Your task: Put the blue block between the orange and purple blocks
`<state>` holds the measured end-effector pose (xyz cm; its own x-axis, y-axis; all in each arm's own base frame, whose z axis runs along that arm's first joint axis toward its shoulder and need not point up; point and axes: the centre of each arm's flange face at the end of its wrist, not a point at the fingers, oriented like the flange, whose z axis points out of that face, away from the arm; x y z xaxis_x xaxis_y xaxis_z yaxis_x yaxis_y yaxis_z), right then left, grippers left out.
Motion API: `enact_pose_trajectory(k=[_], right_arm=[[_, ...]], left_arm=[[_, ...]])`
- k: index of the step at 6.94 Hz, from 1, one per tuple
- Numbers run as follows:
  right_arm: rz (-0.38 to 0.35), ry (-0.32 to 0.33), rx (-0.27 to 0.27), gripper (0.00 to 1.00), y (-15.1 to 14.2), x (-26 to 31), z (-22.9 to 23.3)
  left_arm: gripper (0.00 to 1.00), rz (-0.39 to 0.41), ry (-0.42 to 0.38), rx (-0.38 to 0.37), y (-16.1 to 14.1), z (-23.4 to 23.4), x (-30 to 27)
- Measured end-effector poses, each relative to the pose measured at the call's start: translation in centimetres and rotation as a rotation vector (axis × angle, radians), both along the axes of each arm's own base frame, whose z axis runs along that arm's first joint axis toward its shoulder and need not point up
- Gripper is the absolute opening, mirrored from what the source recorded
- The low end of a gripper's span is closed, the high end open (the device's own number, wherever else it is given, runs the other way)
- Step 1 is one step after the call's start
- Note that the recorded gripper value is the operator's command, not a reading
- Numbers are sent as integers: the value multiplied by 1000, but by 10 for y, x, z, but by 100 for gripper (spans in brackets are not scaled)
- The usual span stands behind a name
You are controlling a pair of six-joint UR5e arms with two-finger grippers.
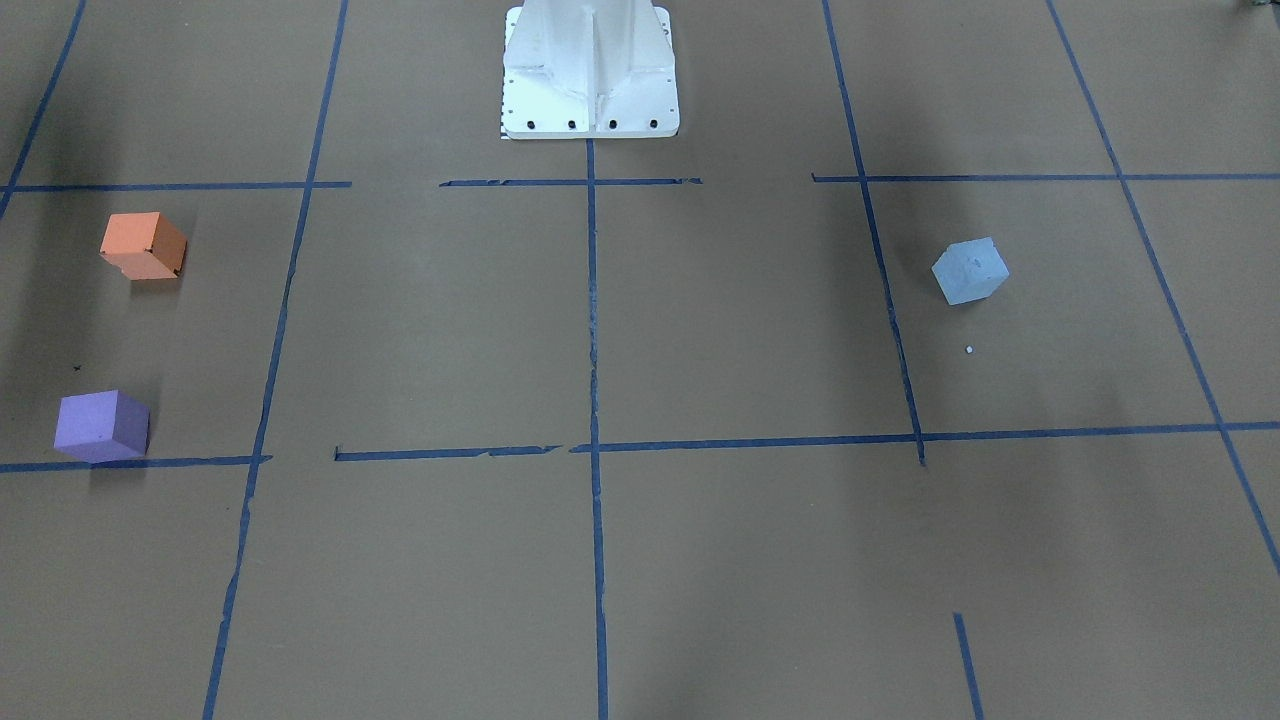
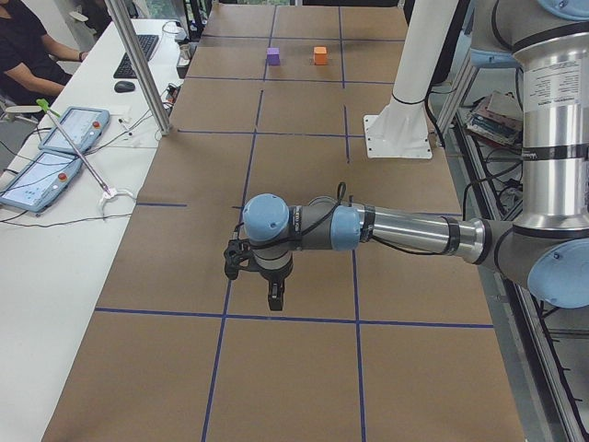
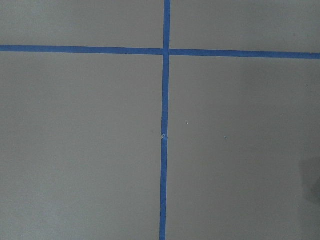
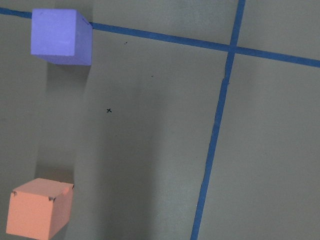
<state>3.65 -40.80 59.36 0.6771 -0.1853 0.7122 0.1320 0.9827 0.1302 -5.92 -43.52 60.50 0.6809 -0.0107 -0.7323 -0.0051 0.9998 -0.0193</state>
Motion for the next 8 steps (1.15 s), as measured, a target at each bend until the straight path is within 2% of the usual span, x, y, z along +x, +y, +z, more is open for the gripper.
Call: enact_pose_trajectory(k=[5,7,8], right_arm=[[-1,4,-2,100,3,1,3],[-5,2,11,100,3,0,-1],[-6,-1,10,100,3,0,-1]], left_arm=[[100,2,25,-10,0,1,5],[100,5,40,6,3,-4,7],[100,33,71,36,1,-11,21]])
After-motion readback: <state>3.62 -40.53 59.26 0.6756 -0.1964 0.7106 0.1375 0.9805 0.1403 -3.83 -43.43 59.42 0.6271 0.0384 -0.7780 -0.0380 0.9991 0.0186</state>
